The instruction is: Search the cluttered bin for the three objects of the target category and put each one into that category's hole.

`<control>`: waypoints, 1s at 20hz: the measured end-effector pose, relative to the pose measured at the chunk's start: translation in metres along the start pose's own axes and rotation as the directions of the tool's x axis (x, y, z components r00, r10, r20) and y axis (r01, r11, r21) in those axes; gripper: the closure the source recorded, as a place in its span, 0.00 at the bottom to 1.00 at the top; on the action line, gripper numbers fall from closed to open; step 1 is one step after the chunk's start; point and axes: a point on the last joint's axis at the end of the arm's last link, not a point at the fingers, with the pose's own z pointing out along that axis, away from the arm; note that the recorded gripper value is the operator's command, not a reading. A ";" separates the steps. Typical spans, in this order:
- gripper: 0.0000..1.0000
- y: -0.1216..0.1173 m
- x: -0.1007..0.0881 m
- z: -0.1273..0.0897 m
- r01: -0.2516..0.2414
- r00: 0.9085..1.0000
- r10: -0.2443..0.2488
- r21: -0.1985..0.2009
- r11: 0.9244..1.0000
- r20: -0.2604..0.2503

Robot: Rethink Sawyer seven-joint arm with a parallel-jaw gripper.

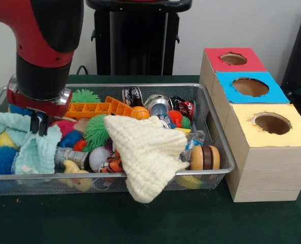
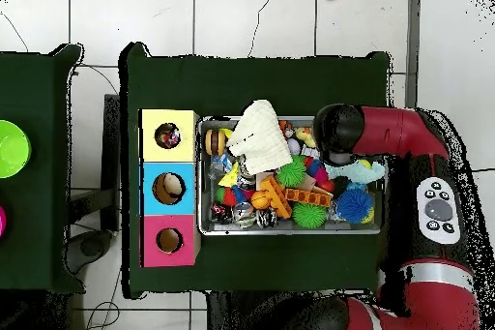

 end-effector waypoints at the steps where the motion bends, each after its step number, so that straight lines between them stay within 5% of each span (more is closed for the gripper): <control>1: 1.00 0.000 0.000 -0.001 -0.004 1.000 0.004 -0.008 1.000 0.005; 9: 1.00 -0.030 -0.002 -0.018 -0.074 0.992 0.080 -0.071 0.995 0.095; 20: 1.00 -0.065 -0.004 -0.146 -0.166 0.978 0.177 -0.102 0.981 0.110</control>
